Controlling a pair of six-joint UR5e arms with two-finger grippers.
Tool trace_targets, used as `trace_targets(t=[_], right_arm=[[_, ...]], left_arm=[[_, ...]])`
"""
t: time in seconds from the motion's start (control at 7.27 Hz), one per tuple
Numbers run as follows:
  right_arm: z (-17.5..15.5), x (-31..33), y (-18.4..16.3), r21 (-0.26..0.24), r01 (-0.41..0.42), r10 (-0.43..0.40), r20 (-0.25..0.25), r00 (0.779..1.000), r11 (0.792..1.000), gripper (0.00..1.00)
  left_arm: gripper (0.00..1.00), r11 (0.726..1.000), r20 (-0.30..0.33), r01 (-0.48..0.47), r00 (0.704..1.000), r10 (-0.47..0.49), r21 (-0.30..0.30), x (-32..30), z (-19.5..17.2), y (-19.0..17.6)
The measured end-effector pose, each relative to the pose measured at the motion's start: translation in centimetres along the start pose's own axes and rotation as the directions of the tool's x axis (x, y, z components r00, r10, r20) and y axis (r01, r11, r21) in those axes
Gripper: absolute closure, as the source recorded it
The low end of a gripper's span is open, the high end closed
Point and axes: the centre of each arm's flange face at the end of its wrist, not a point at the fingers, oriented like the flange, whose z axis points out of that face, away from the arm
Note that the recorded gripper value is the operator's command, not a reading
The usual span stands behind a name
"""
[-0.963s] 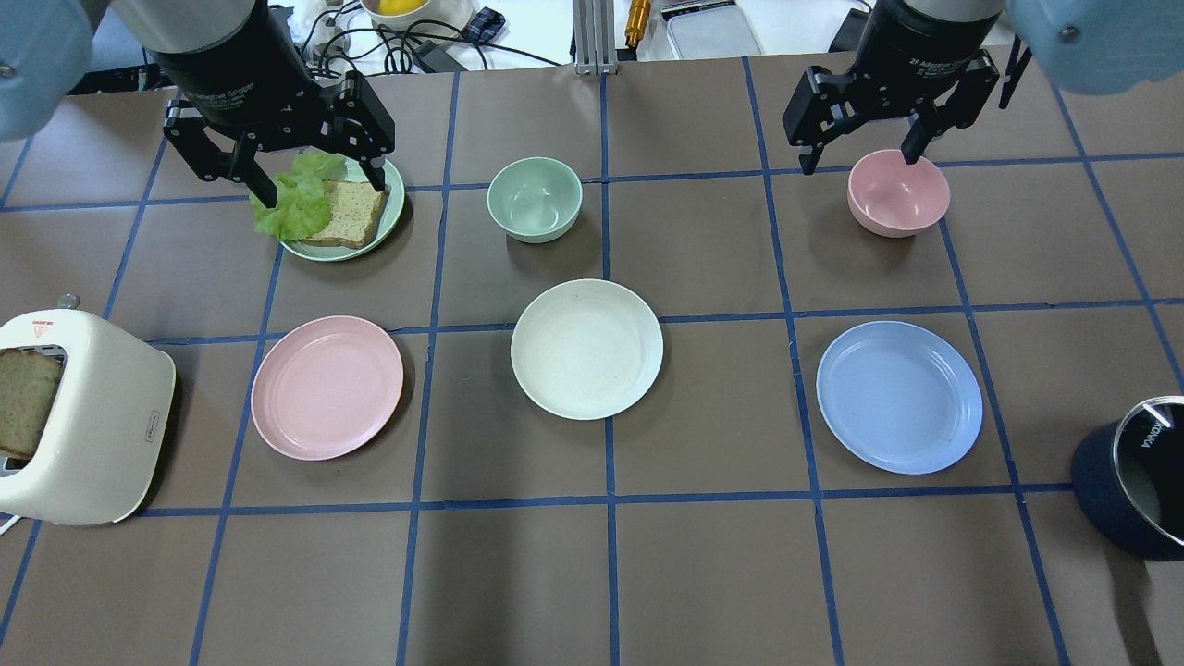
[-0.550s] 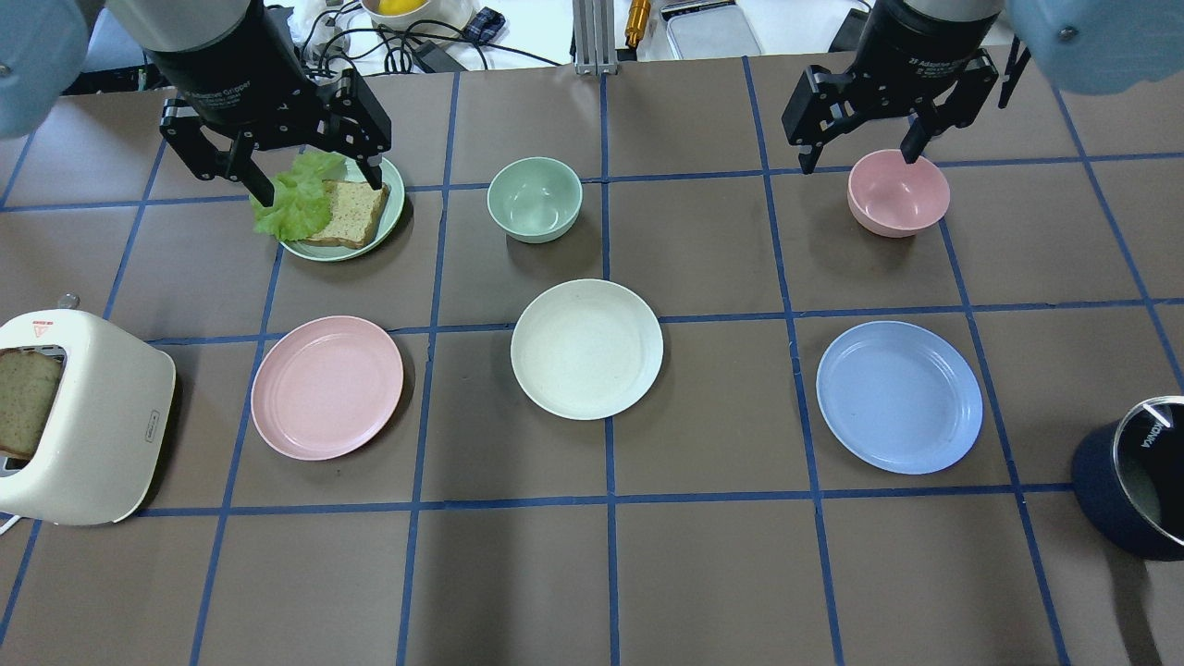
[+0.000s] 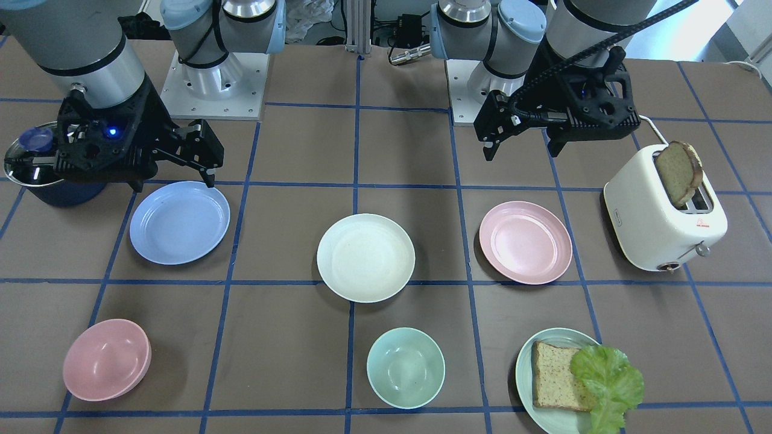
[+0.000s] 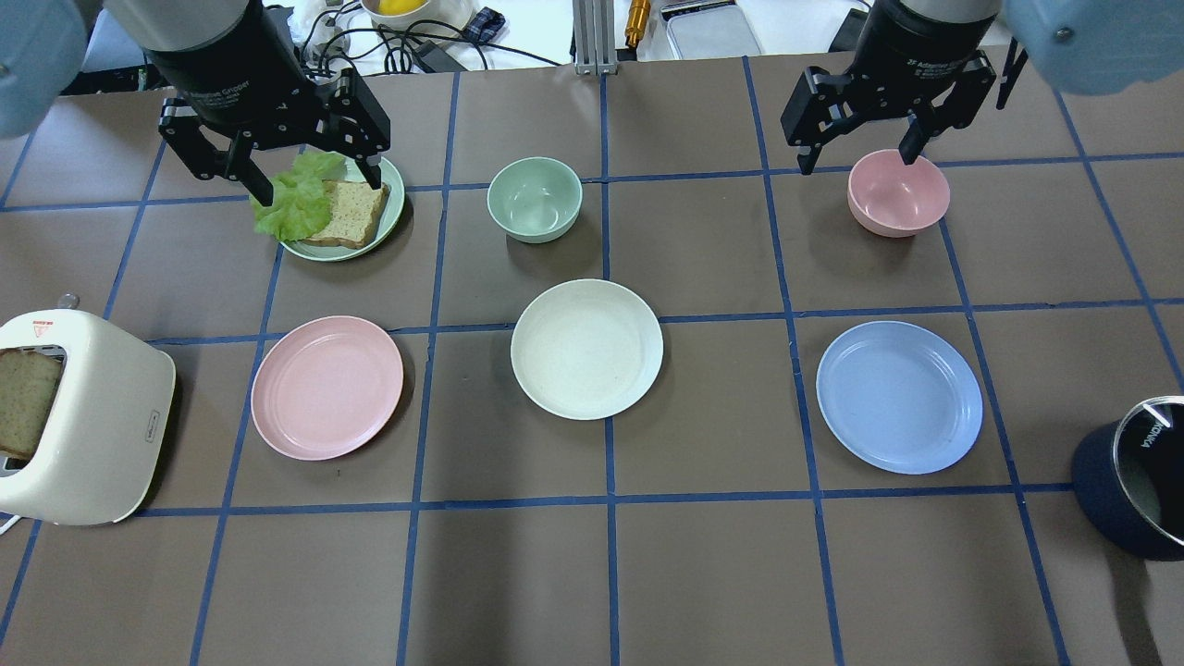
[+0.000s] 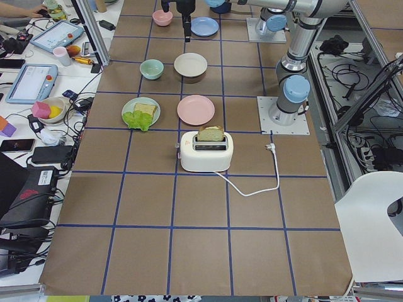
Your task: Stack three plates with pink and blue
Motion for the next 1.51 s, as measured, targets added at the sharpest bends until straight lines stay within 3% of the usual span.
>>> trace_targets(t=[0.83, 1.51], right_arm=[[0.7, 0.2, 0.0, -0.020, 0.009, -0.009, -0.001, 1.000, 1.000, 0.00], [0.6, 1.0, -0.6, 0.016, 0.016, -0.016, -0.007, 1.000, 1.000, 0.00]], left_arm=[[0.00, 1.000, 0.000, -0.001, 1.000, 0.001, 0.000, 0.0, 0.0, 0.0], [0.00, 1.000, 0.000, -0.001, 1.000, 0.001, 0.000, 0.0, 0.0, 0.0]])
